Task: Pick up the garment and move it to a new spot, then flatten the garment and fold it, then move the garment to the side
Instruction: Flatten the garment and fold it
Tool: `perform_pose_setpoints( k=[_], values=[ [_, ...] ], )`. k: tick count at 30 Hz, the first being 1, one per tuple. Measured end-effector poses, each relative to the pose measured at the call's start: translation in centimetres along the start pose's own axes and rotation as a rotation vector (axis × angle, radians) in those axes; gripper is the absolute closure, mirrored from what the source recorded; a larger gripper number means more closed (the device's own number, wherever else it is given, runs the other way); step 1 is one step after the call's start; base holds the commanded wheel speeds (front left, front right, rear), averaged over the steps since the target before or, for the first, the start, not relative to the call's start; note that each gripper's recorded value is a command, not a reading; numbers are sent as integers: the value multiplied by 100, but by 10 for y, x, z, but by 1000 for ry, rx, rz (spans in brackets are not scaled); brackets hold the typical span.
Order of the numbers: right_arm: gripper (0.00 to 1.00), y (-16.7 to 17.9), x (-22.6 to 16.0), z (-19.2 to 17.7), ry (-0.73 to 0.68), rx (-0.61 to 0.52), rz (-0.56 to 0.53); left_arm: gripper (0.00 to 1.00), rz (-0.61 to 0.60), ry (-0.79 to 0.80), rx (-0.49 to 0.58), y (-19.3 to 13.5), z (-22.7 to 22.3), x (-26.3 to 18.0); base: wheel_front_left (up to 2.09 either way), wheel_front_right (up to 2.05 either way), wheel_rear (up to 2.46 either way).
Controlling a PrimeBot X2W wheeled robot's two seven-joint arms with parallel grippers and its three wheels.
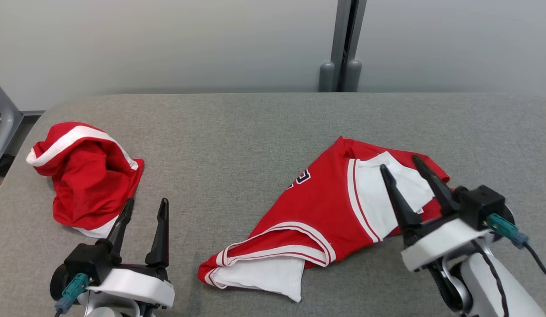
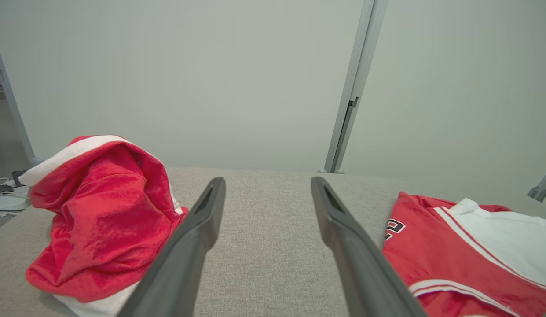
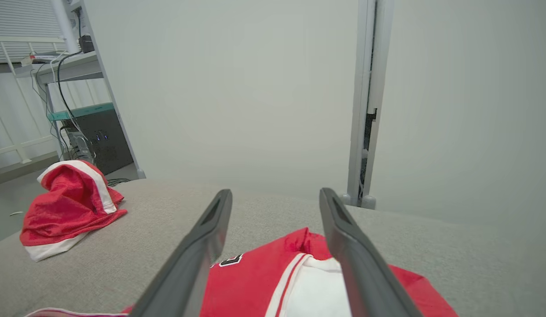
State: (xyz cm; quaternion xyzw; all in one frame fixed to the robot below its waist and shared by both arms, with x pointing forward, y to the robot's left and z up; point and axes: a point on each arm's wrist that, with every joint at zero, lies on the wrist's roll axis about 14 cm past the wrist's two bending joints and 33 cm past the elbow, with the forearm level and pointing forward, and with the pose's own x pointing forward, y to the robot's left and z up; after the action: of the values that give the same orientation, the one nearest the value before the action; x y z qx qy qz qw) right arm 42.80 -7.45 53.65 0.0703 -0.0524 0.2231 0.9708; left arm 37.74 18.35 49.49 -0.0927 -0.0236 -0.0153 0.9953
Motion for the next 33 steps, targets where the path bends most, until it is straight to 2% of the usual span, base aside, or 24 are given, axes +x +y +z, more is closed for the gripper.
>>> perform_pose_setpoints(
  k=[6, 15, 25, 33],
  values=[
    [0, -42, -45, -4, -5, 2, -174, 0, -16, -8, 5, -5, 2, 4, 0, 0, 0],
    [0, -65, -97, -12, 4, 30, -336, 0, -24, 4, 13, -7, -2, 3, 0, 0, 0],
    [0, -68, -103, -20, 26, 34, -359, 0, -13, 8, 22, -2, -3, 1, 0, 0, 0],
    [0, -75, -74, -16, 38, -20, -298, 0, 2, 9, 16, 2, -4, -3, 0, 0, 0]
  ],
)
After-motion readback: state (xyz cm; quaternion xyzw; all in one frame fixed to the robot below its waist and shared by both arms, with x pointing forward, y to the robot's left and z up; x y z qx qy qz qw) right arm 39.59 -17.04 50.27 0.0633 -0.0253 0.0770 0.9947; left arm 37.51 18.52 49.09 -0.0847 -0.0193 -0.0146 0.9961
